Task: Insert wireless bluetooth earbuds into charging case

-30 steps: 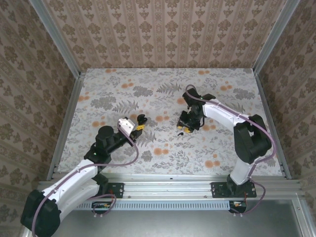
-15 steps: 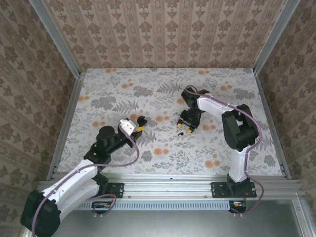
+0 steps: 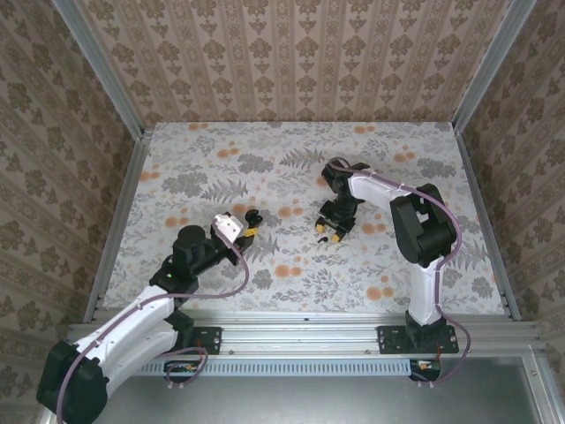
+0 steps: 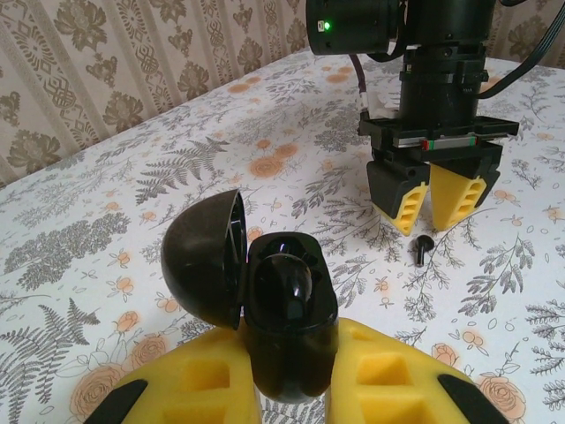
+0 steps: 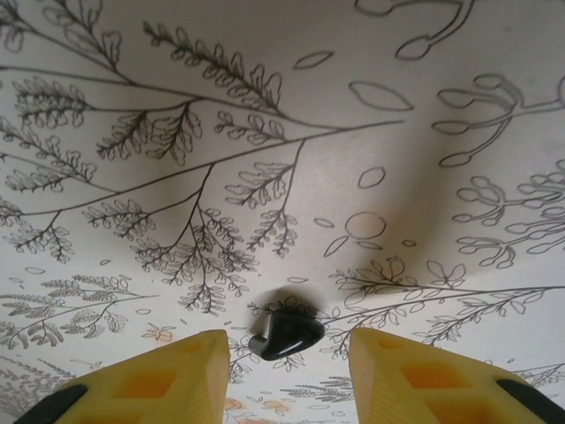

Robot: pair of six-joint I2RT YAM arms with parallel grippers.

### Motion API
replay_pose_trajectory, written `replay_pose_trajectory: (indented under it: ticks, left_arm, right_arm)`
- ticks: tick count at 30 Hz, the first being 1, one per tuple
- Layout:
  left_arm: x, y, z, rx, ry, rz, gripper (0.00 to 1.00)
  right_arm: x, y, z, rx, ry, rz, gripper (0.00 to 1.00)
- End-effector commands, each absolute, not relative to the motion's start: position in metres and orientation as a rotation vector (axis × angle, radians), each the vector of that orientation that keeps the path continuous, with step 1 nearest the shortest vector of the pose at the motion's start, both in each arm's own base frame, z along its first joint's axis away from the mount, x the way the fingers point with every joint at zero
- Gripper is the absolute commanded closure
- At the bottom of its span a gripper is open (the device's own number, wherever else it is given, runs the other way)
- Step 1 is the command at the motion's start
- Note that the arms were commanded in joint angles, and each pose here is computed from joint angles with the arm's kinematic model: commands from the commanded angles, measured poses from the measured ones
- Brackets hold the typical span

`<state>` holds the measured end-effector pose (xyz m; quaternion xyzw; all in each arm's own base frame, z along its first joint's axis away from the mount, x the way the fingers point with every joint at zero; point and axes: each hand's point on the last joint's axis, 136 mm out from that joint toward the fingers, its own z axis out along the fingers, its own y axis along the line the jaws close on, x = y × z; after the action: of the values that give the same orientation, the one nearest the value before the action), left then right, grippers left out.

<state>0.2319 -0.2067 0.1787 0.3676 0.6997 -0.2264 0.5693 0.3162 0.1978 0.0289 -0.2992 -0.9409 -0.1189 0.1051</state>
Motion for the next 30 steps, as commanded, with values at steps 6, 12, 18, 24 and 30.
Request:
replay_pose_trajectory:
  ticks: [6,12,18,24,30]
  left_arm:
    - [0.234,-0.207,0.199,0.862,1.588,-0.504,0.94]
    - [0.234,-0.206,0.199,0.86,1.59,-0.499,0.94]
    - [0.235,-0.205,0.199,0.859,1.592,-0.492,0.94]
    - [0.236,-0.205,0.196,0.86,1.603,-0.488,0.94]
    - [0.237,-0.206,0.191,0.865,1.623,-0.49,0.94]
  right_arm:
    - [0.3,0.207,0.015,-0.895,-2.683,-0.327,0.61]
    - [0.301,0.208,0.009,-0.89,-2.684,-0.316,0.66]
    - [0.305,0.201,0.005,-0.864,-2.714,-0.257,0.72]
    - [0.308,0.192,0.005,-0.85,-2.743,-0.221,0.76]
    - [0.311,0.19,0.006,-0.835,-2.767,-0.231,0.8]
